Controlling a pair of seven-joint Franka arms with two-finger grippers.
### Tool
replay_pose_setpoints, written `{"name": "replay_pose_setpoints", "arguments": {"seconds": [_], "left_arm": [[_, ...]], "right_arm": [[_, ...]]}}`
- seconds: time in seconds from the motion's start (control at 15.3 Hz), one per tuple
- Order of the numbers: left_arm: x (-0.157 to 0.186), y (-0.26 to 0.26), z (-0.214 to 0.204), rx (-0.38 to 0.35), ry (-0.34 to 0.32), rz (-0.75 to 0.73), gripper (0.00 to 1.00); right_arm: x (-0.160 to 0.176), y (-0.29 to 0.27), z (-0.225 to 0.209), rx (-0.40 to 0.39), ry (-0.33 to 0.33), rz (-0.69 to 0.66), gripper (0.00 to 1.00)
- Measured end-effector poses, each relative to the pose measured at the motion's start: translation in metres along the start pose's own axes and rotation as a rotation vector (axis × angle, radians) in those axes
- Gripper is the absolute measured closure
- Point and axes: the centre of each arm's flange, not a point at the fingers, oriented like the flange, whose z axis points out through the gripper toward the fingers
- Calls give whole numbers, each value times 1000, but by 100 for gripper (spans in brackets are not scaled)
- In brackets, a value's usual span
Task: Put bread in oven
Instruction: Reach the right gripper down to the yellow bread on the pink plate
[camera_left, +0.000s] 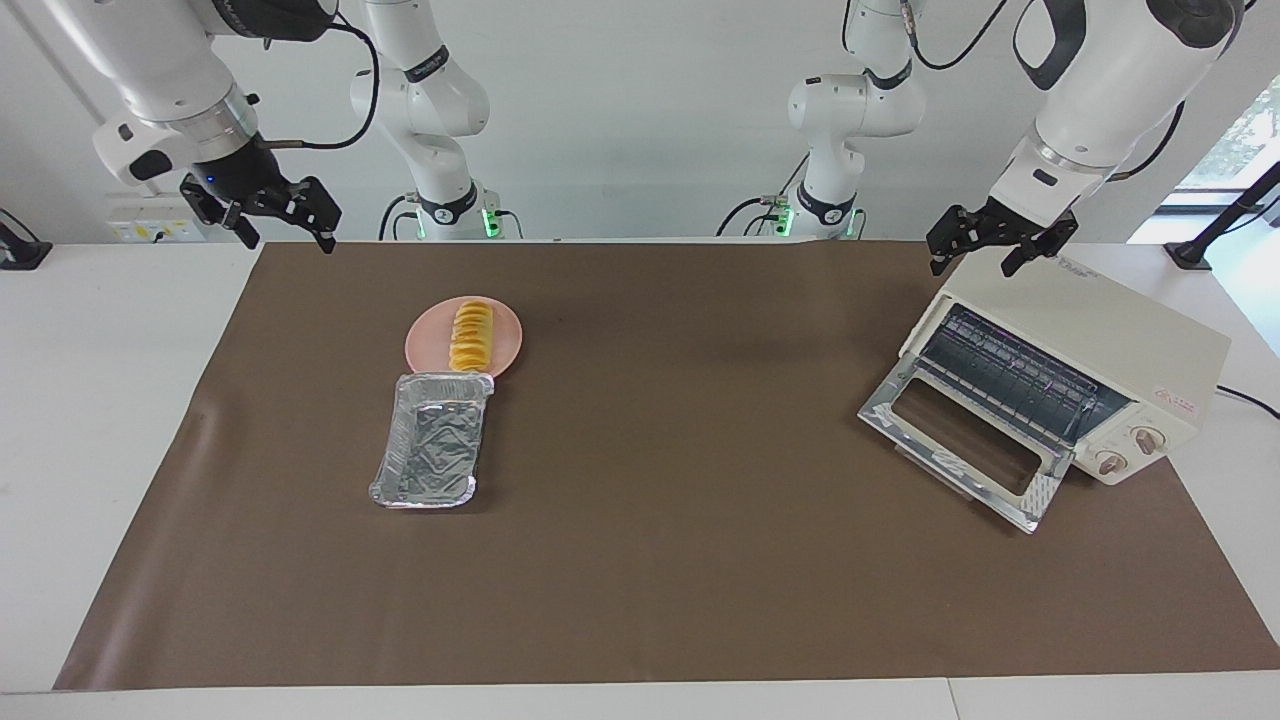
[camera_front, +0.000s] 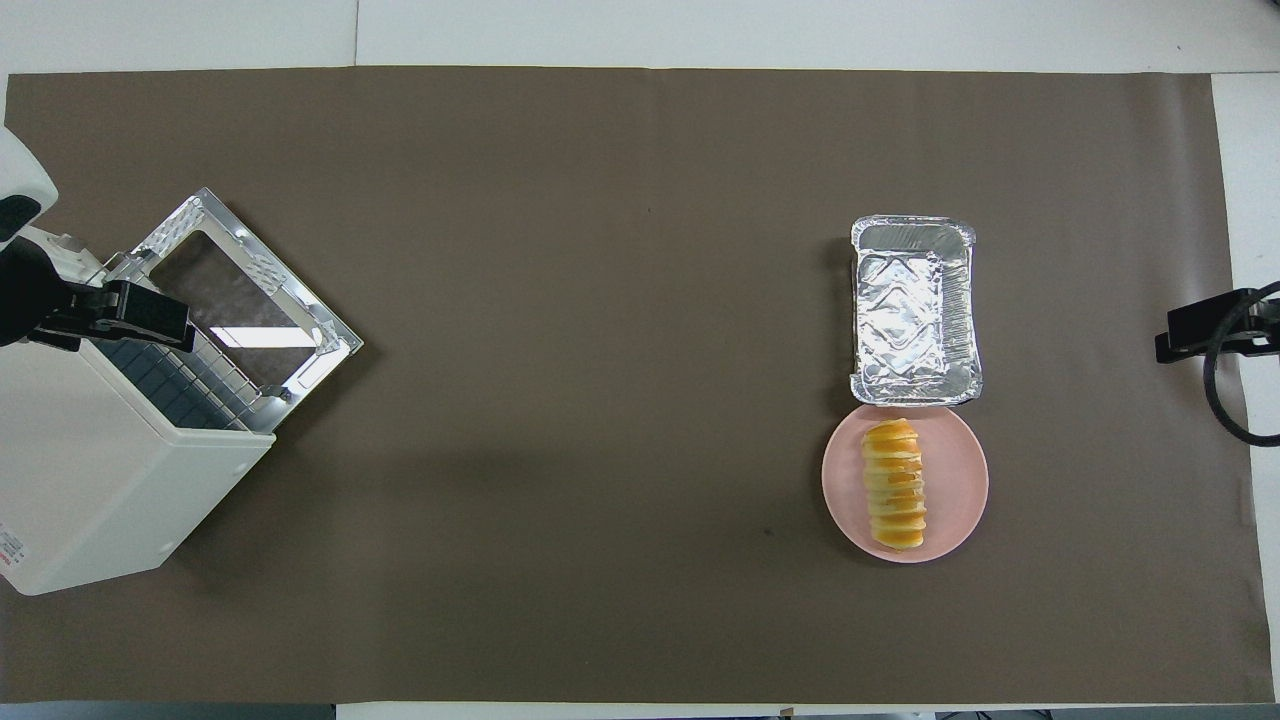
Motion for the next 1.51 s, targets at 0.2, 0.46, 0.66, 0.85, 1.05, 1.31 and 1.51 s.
{"name": "replay_pose_setpoints", "arguments": {"seconds": [0.2, 0.46, 0.66, 0.85, 1.05, 1.31, 1.51], "left_arm": [[0, 0, 0, 0, 0, 0, 0], [0, 0, 0, 0, 0, 0, 0], [0, 0, 0, 0, 0, 0, 0], [0, 0, 0, 0, 0, 0, 0], [0, 0, 0, 0, 0, 0, 0], [0, 0, 0, 0, 0, 0, 0], [0, 0, 0, 0, 0, 0, 0]], "right_arm": [[0, 0, 0, 0, -1, 0, 0], [-5, -8, 17, -5, -35, 30, 0], [-14, -35, 46, -14, -37, 35, 0], [-24, -78, 94, -22, -26, 46, 0], [-31, -99, 147, -4, -42, 65, 0], [-41, -110, 224, 27, -58, 61, 0], [-53, -120, 256, 25, -65, 40, 0]]}}
